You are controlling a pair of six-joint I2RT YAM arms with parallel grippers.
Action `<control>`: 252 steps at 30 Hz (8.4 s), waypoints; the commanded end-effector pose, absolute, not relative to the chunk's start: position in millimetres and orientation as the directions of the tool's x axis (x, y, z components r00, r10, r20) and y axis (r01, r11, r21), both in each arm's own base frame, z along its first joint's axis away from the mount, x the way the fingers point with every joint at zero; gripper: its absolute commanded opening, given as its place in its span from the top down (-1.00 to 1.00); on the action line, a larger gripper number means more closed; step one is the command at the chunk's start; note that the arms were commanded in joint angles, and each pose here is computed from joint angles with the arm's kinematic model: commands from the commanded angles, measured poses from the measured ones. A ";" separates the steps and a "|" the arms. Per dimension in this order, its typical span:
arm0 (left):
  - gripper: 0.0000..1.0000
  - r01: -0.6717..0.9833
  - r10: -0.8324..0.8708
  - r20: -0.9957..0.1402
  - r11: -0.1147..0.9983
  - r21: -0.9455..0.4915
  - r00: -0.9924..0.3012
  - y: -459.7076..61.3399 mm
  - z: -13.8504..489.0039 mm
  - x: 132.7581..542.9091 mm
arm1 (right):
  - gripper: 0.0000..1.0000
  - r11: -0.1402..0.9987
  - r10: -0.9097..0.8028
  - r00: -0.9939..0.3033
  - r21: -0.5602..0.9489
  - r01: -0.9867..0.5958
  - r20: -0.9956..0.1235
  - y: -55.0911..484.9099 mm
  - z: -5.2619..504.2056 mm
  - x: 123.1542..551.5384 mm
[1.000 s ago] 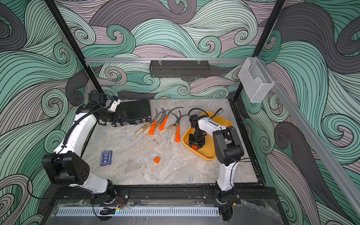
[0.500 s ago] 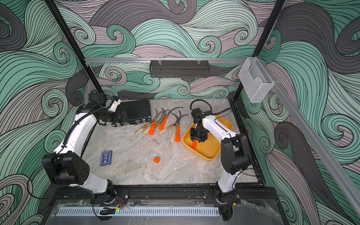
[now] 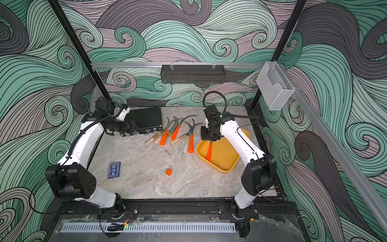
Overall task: Put small sickles into storage boxes
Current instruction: Pick up the sickle at the center of the board, then place the sickle in the storage box.
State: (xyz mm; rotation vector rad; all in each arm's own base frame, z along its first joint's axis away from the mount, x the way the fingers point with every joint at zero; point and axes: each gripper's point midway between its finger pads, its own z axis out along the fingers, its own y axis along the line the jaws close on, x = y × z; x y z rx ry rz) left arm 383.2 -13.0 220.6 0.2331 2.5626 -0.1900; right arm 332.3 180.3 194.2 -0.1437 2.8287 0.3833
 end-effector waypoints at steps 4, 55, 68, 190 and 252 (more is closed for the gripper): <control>-0.87 0.220 0.152 -0.578 0.974 -0.048 -0.801 -12.4 244.0 379.5 | 0.28 0.925 -0.203 -0.925 0.247 -0.288 -0.320 226.9 204.2 337.0; -0.92 0.208 0.141 -0.535 0.976 -0.068 -0.833 -12.7 236.2 372.7 | 0.16 0.936 -0.347 -0.938 0.058 -0.347 -0.006 282.0 82.2 358.8; -0.91 0.210 0.147 -0.526 0.976 -0.062 -0.838 -11.8 231.9 370.4 | 0.08 0.936 -0.352 -0.936 0.024 -0.351 0.025 281.6 62.8 364.6; -0.91 0.211 0.164 -0.510 0.977 -0.035 -0.844 -7.8 216.6 362.8 | 0.95 0.882 -0.272 -0.961 0.410 -0.231 0.044 287.6 116.9 343.8; -0.93 0.170 0.046 -0.615 0.975 -0.145 -0.787 -20.4 252.1 416.5 | 1.00 0.860 0.083 -0.979 0.509 -0.022 -0.183 176.5 205.5 313.1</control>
